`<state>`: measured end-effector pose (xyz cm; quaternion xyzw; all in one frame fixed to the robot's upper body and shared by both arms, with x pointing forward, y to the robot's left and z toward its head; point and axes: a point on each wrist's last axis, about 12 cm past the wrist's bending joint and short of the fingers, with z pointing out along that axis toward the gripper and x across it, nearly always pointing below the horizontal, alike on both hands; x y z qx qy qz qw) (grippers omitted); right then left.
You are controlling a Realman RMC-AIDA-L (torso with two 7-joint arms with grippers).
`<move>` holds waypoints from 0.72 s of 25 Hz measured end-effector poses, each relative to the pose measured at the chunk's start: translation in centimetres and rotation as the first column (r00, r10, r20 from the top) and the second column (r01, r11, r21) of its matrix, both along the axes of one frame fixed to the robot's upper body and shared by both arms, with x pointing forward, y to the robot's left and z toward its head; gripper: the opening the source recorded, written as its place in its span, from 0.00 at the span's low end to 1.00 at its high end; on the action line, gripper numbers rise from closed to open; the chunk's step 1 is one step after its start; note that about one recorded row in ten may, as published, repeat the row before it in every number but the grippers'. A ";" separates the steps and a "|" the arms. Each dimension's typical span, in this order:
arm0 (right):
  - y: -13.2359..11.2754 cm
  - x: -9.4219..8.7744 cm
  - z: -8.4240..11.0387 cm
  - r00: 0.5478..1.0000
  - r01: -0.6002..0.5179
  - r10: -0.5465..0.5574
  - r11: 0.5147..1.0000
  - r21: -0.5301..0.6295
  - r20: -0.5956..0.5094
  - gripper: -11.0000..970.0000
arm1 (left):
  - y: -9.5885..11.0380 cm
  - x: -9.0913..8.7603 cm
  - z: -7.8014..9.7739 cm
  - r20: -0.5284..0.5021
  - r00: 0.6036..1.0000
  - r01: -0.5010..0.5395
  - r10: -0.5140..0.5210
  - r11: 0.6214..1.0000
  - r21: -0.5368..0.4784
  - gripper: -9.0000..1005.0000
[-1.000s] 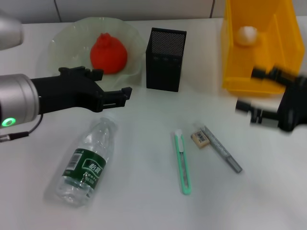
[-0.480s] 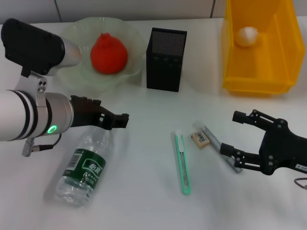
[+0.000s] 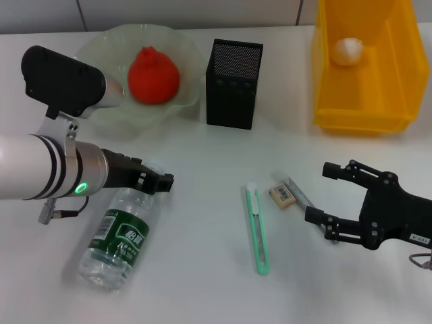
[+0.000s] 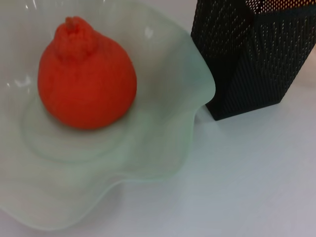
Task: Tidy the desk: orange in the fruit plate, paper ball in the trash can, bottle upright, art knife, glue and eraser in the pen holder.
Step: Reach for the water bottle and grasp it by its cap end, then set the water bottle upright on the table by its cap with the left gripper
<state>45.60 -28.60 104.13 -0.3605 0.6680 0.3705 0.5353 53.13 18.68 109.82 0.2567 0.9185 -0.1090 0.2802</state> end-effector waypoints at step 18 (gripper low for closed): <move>-0.4 -0.3 0.1 0.999 0.017 -0.016 0.999 0.031 -0.049 0.87 | 2.1 -0.6 2.5 0.122 0.981 0.156 -0.152 0.988 -0.022 0.46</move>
